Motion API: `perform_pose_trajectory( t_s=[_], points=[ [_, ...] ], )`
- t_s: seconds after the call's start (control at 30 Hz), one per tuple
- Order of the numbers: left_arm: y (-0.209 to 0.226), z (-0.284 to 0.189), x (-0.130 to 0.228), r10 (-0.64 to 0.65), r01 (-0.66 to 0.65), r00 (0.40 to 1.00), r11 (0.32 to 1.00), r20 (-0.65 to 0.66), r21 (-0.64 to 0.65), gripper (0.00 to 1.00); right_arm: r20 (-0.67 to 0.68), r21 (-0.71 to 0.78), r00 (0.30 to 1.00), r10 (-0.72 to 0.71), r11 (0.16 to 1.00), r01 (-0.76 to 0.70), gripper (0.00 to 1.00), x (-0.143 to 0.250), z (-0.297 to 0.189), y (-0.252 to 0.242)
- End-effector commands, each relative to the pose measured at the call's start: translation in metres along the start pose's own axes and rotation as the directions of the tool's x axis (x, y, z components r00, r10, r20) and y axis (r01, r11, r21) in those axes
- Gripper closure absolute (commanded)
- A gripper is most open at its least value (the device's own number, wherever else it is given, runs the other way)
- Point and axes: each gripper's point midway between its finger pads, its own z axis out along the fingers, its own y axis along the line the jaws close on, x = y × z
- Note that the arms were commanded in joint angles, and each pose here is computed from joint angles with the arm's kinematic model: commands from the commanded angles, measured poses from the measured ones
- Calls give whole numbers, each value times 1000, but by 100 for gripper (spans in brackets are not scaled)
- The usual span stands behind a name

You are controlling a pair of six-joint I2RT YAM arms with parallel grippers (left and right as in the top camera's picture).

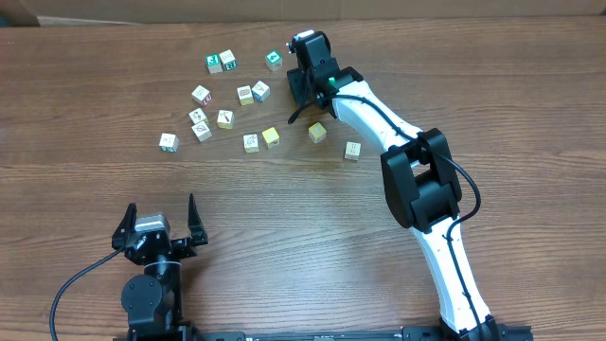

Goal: Form a tower
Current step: 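Lower the right gripper over the red 3 block and close on it, then carry the red 3 block toward the front-center of the table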

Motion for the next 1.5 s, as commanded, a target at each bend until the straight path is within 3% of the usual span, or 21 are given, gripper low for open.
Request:
perform_pose_trajectory(
  t_s=[0.0,0.3,0.47,0.73,0.97,1.2,1.47],
  points=[
    [-1,0,-1,22,-22,1000,1000,9,3,1,-5,-2,1000,-2,1000,2,52,4,6,-1],
    [-1,0,-1,22,-22,1000,1000,8,3,1,-19,-2,1000,-3,1000,3,52,10,10,-1],
    [-1,0,-1,22,-22,1000,1000,9,3,0,-29,-1,1000,-4,1000,4,63,12,10,-1],
    [-1,0,-1,22,-22,1000,1000,9,3,0,-54,2,999,0,1000,0,66,19,9,-2],
    [-1,0,-1,22,-22,1000,1000,9,3,1,-40,2,999,2,1000,-1,75,11,3,-2],
    [-1,0,-1,22,-22,1000,1000,9,3,0,40,-2,999,11,1000,-11,75,-32,-46,-4],
    [-1,0,-1,22,-22,1000,1000,9,3,0,90,-24,990,104,994,-103,75,-77,-163,-7]
  ],
)
